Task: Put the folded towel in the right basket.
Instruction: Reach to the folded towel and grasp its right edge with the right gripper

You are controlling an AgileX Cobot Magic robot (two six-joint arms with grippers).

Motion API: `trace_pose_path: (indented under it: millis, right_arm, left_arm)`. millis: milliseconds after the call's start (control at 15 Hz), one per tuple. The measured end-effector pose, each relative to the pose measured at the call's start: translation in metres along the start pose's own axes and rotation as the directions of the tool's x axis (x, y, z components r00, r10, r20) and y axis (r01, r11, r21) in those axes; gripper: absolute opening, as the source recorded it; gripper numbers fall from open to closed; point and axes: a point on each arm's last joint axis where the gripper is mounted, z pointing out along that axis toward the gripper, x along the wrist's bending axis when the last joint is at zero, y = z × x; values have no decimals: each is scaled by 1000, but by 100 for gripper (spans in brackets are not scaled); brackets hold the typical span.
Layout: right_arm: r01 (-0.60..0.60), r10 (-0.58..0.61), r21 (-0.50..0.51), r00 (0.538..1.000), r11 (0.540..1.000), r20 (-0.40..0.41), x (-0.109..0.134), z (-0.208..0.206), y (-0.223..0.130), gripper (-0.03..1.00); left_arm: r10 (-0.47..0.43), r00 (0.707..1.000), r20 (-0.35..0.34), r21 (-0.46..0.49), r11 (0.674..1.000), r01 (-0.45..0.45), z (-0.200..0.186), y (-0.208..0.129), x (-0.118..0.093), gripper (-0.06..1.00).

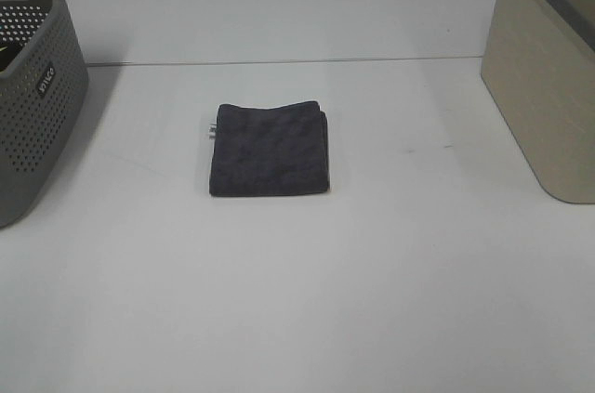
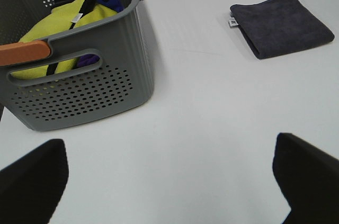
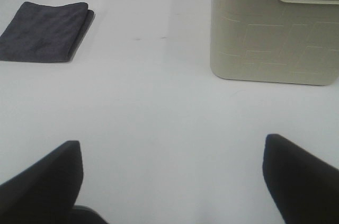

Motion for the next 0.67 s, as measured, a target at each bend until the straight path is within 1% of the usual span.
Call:
trace_pose_path:
  millis: [667]
  right_arm:
    - [0,0,0,1000,1000,0,0,0,0,86]
  left_arm:
    - [0,1000,0,0,1000,0,0,0,0,99]
